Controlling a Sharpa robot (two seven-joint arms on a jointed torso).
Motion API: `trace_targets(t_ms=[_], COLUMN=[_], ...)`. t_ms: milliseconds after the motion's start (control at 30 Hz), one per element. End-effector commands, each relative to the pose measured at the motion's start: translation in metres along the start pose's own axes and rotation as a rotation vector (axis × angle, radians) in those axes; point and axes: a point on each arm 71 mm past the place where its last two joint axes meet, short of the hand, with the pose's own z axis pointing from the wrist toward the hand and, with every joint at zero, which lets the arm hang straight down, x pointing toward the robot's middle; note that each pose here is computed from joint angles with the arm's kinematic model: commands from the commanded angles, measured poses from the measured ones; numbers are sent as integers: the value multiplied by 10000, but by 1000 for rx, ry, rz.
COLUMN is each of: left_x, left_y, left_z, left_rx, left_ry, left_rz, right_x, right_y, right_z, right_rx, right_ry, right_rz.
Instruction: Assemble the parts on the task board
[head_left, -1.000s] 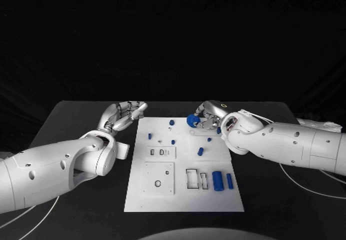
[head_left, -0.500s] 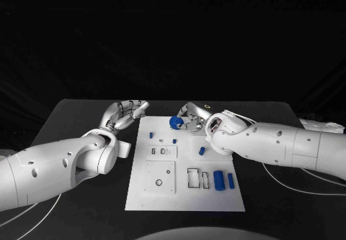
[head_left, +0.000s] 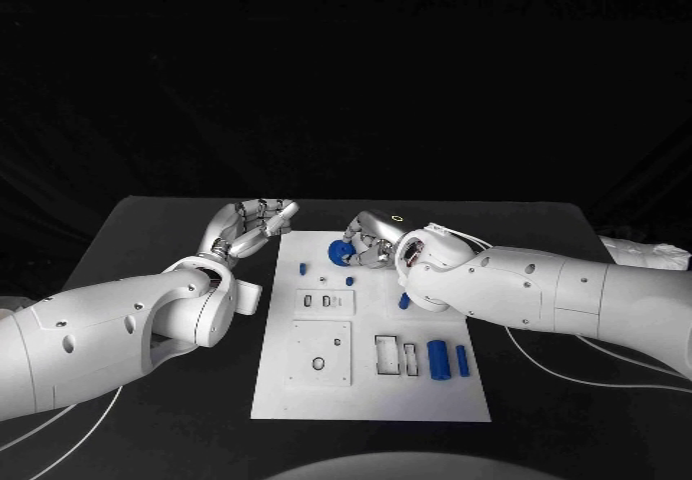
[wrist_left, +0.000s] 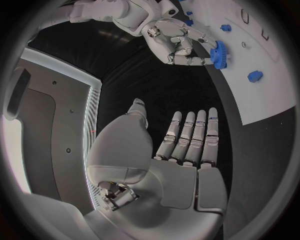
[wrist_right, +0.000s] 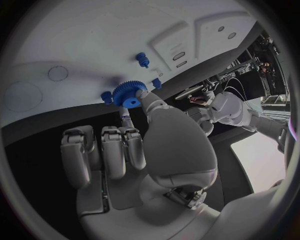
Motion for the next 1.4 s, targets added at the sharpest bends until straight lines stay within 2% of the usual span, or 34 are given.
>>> trace_targets(t_ms=[33,867,1233,1400], left_x=[15,12,24,24], left_y=[-23,-21,-24,-24], left_z=[3,1,4,4], left_rx=[17,13,12,12], left_ry=[12,8,11,11], left_rz=[-3,-1,-3,-3], right_x=[39,92,106,92], right_y=[-19,-67,-58,-57], right_z=[9,95,92,67], right_rx=[11,32,39,31], right_ry=[39,40,55,42], right_rz=[-30,-65,-70,-62])
